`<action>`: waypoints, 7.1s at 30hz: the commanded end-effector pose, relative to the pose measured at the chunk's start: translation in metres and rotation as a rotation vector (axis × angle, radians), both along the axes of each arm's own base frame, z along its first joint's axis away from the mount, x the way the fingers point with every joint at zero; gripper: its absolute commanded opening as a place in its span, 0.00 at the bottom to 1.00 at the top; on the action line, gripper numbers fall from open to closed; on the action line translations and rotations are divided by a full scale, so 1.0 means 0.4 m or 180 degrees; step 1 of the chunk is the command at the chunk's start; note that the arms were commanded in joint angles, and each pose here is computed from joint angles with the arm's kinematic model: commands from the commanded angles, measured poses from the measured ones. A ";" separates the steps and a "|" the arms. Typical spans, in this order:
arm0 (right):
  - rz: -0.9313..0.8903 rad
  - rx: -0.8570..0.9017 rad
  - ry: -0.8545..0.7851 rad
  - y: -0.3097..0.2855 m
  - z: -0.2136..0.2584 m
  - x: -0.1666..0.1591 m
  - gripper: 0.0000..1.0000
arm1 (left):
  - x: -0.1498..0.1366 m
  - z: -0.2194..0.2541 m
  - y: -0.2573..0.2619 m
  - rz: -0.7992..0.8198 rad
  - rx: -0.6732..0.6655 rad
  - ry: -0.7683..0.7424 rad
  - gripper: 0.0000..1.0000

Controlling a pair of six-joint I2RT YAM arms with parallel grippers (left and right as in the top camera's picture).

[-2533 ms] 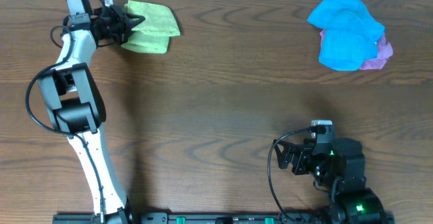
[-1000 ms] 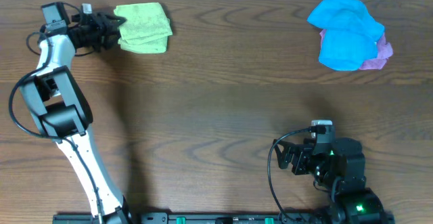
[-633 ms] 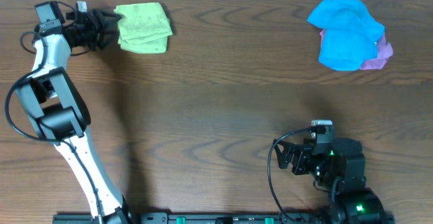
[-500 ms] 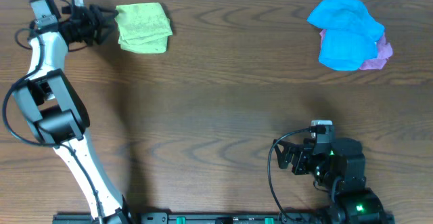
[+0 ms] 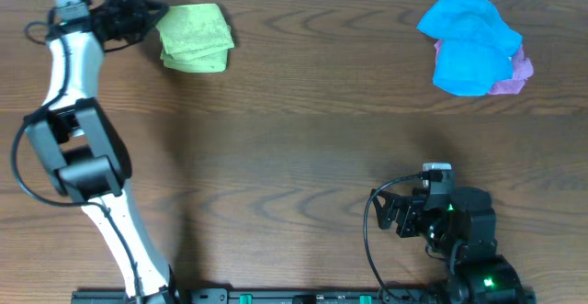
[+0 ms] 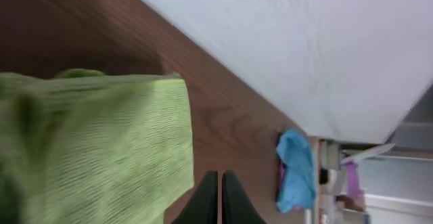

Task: Fold the cloth

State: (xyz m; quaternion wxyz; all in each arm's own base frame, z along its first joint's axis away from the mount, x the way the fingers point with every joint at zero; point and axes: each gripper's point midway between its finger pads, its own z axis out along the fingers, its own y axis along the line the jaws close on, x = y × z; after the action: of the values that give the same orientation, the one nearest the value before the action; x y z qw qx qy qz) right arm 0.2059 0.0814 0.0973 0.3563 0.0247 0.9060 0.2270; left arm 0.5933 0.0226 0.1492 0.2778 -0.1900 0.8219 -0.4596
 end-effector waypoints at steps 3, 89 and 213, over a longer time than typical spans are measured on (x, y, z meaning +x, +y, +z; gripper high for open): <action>-0.0043 0.0038 0.0020 -0.003 -0.003 -0.001 0.99 | 0.047 -0.020 -0.069 0.0265 0.0532 0.0047 0.05; -0.0043 0.0038 0.0020 -0.003 -0.003 -0.001 0.99 | -0.292 0.223 -0.020 -0.0142 0.2381 0.1095 0.96; -0.0043 0.0038 0.0020 -0.003 -0.003 -0.001 0.99 | -1.079 -0.209 -0.086 -0.0303 0.3413 -0.0761 0.96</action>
State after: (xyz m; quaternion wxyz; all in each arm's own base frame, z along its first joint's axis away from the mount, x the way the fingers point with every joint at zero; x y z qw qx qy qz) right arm 0.2053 0.0813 0.0956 0.3544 0.0252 0.9068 0.2268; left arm 0.1707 -0.0127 0.0778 0.4304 0.0548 0.9008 -0.0150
